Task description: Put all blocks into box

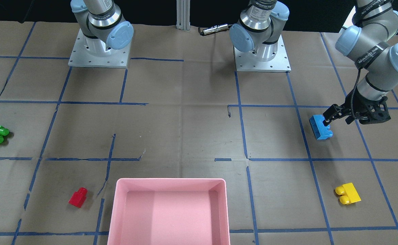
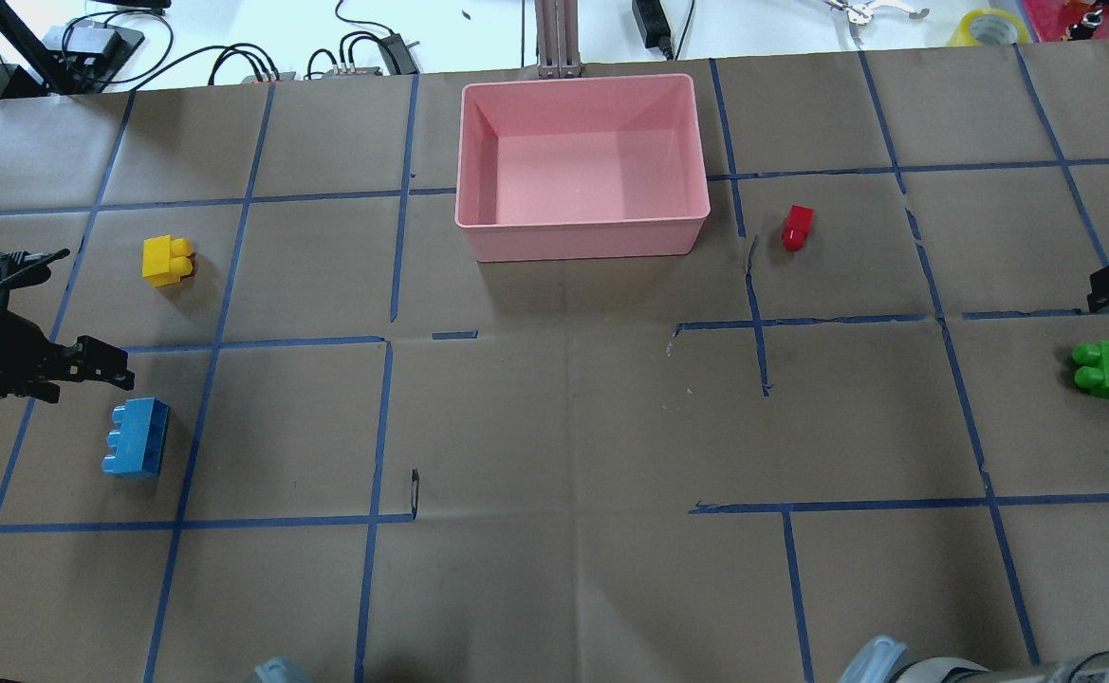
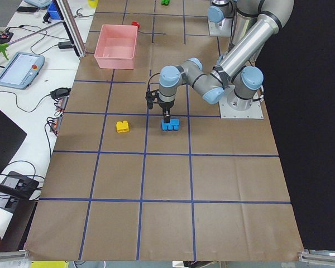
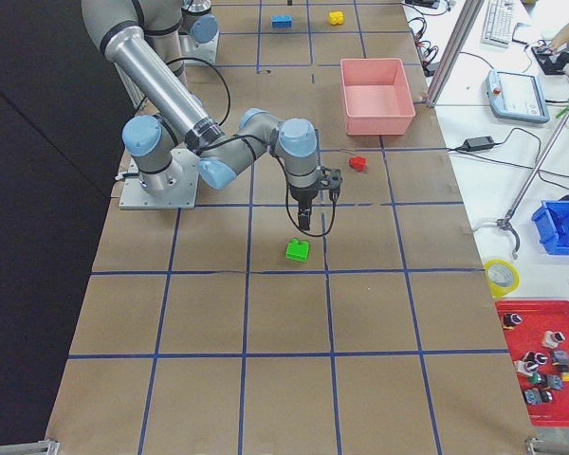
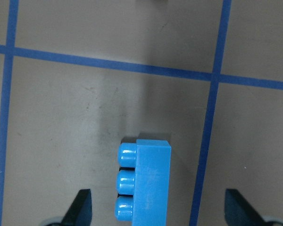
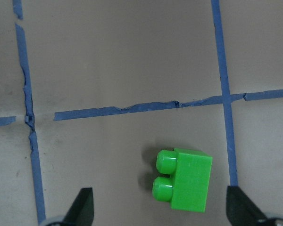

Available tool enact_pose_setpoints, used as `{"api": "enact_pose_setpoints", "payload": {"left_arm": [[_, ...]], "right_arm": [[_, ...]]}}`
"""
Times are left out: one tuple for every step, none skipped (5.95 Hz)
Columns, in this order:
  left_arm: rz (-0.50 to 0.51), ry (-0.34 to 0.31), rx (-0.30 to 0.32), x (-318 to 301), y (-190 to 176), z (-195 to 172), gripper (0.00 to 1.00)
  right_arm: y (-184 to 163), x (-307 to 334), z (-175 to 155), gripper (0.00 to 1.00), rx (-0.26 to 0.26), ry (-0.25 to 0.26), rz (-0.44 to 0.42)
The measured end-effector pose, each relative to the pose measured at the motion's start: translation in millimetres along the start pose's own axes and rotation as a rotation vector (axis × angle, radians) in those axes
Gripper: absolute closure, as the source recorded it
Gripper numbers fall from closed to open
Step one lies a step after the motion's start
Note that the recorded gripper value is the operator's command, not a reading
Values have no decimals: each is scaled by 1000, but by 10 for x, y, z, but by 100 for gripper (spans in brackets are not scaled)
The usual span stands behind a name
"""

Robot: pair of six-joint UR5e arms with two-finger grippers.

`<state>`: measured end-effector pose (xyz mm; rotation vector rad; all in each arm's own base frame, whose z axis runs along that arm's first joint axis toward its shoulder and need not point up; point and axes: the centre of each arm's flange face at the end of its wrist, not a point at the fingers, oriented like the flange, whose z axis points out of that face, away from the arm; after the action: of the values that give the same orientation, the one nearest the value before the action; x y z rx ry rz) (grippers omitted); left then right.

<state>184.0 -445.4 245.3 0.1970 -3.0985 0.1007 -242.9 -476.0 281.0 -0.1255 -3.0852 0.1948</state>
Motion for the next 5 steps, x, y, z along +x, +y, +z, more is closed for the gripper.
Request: {"api": "enact_pose_setpoints", "payload": {"left_arm": [[2,-6,8,-8,14,208,1],[1,-6,5,-6,36,342,1],[1,-4,3,5,68,444,1],[6,-12,15,10,93,559,1],[12,-26,33,6,117,678,1]], "right_arm": [[-19,64,208,1,-17,-10,-21],[-47,123,379,1,-22,-8,-40],[-57,170,505,1,-26,-4,-52],[-34,239,588,1,-32,-6,-46],[7,322,670,1,-42,-15,-31]]}}
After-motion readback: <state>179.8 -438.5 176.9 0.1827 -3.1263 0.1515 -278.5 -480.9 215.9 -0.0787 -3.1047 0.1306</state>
